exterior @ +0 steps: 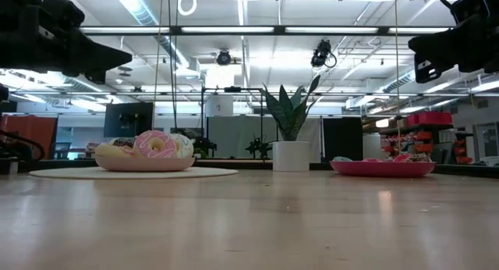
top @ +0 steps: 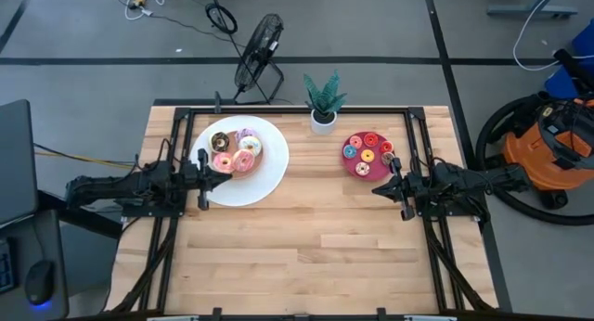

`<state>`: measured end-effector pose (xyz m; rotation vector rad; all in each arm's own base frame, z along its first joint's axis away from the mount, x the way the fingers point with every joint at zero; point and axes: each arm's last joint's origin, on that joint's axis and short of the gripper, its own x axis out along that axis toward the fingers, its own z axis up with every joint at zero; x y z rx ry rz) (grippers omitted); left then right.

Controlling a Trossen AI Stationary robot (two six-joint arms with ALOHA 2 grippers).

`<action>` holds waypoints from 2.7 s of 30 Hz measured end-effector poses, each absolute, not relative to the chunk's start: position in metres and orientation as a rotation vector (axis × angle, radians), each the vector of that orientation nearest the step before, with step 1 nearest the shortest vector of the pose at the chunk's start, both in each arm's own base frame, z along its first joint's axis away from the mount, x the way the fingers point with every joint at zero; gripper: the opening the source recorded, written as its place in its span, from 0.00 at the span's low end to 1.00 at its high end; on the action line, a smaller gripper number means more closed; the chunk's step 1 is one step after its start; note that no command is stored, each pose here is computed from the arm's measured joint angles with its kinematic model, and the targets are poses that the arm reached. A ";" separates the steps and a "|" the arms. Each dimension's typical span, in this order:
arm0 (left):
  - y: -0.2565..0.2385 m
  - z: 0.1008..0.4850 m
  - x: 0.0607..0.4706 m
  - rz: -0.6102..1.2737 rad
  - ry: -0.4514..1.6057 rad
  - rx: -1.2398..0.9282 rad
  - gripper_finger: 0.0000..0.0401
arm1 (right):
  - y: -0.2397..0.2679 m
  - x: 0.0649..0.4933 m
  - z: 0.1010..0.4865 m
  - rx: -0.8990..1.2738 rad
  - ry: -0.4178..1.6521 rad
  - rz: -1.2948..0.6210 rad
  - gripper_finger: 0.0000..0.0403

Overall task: Pick & Place donuts
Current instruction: Return to Home Position

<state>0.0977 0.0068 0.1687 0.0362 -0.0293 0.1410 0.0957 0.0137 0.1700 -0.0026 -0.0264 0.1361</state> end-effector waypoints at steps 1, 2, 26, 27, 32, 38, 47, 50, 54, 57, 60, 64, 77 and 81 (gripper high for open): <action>0.007 0.169 0.098 0.141 -0.029 0.036 0.00 | 0.014 0.096 0.170 -0.001 -0.026 0.136 0.01; 0.007 0.169 0.098 0.141 -0.031 0.036 0.00 | 0.014 0.096 0.170 0.006 -0.026 0.136 0.01; 0.007 0.170 0.098 0.143 -0.043 0.036 0.01 | 0.014 0.096 0.170 0.072 -0.022 0.137 0.05; 0.007 0.170 0.098 0.143 -0.044 0.036 0.01 | 0.014 0.096 0.170 0.072 -0.022 0.136 0.05; 0.007 0.170 0.098 0.143 -0.044 0.036 0.01 | 0.014 0.096 0.170 0.072 -0.022 0.137 0.05; 0.007 0.170 0.098 0.143 -0.045 0.036 0.01 | 0.014 0.096 0.170 0.072 -0.023 0.136 0.05; 0.007 0.170 0.098 0.143 -0.046 0.036 0.01 | 0.009 0.096 0.170 0.071 -0.025 0.084 0.05; 0.007 0.170 0.098 0.143 -0.046 0.036 0.01 | 0.004 0.097 0.170 0.070 -0.027 0.032 0.05; 0.007 0.170 0.098 0.142 -0.046 0.036 0.01 | -0.001 0.097 0.170 0.080 -0.028 -0.012 0.05; 0.007 0.170 0.098 0.142 -0.046 0.036 0.01 | -0.002 0.097 0.170 0.082 -0.029 -0.025 0.05; 0.007 0.170 0.098 0.143 -0.046 0.036 0.01 | -0.002 0.097 0.170 0.082 -0.028 -0.025 0.05; 0.007 0.170 0.098 0.143 -0.046 0.036 0.01 | -0.002 0.097 0.170 0.082 -0.027 -0.025 0.05; 0.007 0.170 0.098 0.143 -0.046 0.036 0.01 | -0.002 0.097 0.170 0.086 -0.026 -0.024 0.05; 0.007 0.170 0.098 0.142 -0.046 0.036 0.01 | -0.002 0.097 0.170 0.086 -0.026 -0.025 0.05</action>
